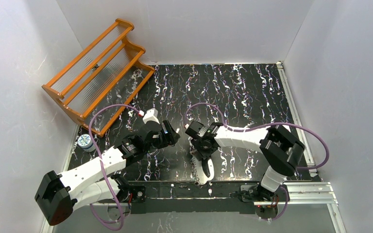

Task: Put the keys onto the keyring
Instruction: Adjust the keyring at the center of the board.

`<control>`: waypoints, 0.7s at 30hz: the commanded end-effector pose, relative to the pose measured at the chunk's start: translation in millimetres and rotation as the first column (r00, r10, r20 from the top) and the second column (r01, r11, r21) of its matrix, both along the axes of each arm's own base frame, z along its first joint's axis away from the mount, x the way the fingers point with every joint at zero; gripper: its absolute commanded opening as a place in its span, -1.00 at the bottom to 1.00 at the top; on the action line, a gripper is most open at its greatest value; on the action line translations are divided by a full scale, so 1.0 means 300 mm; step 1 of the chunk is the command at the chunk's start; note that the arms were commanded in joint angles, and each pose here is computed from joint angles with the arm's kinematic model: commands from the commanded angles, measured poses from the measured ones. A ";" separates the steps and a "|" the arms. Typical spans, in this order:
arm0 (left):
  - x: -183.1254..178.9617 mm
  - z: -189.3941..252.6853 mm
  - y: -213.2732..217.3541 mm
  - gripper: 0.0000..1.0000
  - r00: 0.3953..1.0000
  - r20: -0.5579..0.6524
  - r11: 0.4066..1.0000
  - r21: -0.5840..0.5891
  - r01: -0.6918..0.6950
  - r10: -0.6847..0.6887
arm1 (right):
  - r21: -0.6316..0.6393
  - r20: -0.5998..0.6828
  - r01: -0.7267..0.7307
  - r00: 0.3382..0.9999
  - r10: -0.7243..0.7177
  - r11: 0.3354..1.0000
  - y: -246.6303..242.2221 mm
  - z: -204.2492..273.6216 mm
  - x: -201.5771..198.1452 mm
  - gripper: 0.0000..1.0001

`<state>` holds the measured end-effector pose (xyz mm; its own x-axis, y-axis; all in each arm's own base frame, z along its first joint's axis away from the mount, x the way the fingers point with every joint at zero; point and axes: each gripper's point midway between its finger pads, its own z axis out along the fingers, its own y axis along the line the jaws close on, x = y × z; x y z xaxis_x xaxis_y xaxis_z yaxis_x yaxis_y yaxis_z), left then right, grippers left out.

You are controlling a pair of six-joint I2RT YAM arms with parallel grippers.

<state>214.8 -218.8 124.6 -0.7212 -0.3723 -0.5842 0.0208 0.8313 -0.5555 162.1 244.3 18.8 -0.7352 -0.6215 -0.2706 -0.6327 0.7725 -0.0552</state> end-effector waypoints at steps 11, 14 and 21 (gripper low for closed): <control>-0.005 -0.060 0.016 0.36 0.999 -0.040 0.999 0.036 -0.020 0.021 | 0.169 -0.116 0.269 0.961 -0.252 0.948 -0.056 -0.015 0.235 -0.51; -0.015 -0.100 -0.006 0.36 0.997 -0.083 0.999 0.044 0.006 -0.002 | 0.180 -0.095 0.265 0.963 -0.251 0.947 -0.078 0.011 0.274 -0.39; -0.040 -0.179 -0.043 0.36 0.985 -0.164 0.997 0.045 0.059 -0.051 | 0.248 -0.111 0.229 0.972 -0.207 0.941 -0.047 0.083 0.262 0.20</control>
<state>208.5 -227.0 80.9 -0.7994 -0.3170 -0.5104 -0.0199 0.8630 -0.5048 243.6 217.5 23.1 -0.8932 -0.3363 -0.2985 -0.3923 0.9072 0.1517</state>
